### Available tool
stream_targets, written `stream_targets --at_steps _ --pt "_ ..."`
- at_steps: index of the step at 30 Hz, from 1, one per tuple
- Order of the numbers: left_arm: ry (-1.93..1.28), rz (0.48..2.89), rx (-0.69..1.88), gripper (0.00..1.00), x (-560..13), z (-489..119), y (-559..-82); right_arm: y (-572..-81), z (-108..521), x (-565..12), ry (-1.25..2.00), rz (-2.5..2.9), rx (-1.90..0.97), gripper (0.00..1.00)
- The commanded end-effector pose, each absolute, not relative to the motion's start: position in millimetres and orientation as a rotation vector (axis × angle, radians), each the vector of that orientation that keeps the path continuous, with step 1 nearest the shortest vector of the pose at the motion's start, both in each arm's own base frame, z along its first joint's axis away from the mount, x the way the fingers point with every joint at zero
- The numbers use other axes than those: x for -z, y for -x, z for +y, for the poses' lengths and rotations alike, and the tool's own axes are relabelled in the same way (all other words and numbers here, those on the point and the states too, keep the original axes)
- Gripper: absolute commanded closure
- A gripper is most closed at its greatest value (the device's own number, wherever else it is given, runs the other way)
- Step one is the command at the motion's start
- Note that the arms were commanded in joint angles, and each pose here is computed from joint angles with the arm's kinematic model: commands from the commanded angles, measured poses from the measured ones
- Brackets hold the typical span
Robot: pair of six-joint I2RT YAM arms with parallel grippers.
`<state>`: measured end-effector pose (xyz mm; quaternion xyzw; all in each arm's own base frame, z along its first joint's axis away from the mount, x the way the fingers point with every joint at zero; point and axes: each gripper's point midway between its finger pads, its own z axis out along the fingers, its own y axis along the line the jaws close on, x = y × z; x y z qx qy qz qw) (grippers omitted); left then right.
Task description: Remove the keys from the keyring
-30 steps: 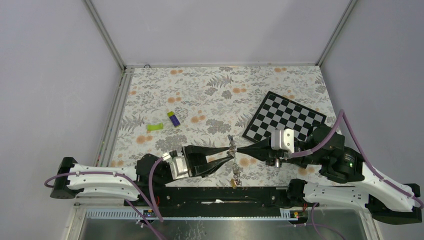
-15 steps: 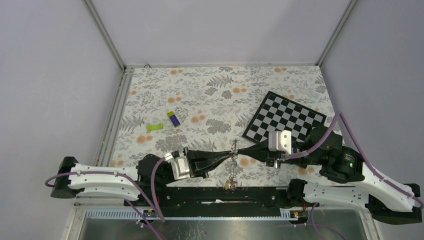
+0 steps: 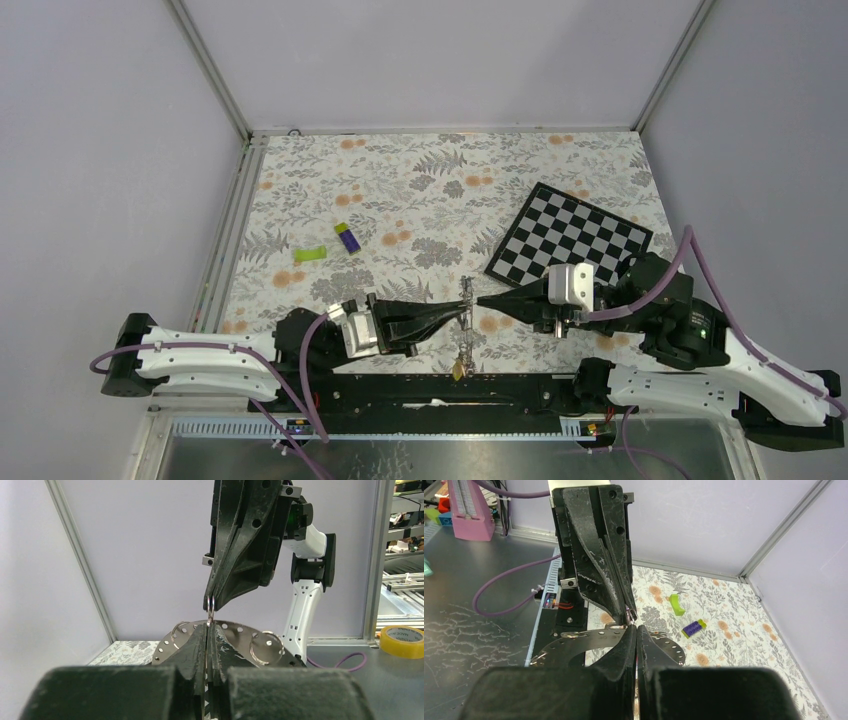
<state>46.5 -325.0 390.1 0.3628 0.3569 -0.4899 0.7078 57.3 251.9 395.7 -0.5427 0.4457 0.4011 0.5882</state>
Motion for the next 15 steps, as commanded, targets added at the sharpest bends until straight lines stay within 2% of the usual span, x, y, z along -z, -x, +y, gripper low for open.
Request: stream_targets --at_steps 1,15 --pt "-0.747 0.782 1.100 1.00 -405.5 -319.3 -49.6 -50.8 241.6 -454.6 1.112 0.856 -0.980 1.00" --pt "-0.754 0.807 1.096 1.00 -399.2 -325.4 -51.5 -49.4 237.0 -473.6 0.994 0.780 -1.029 1.00"
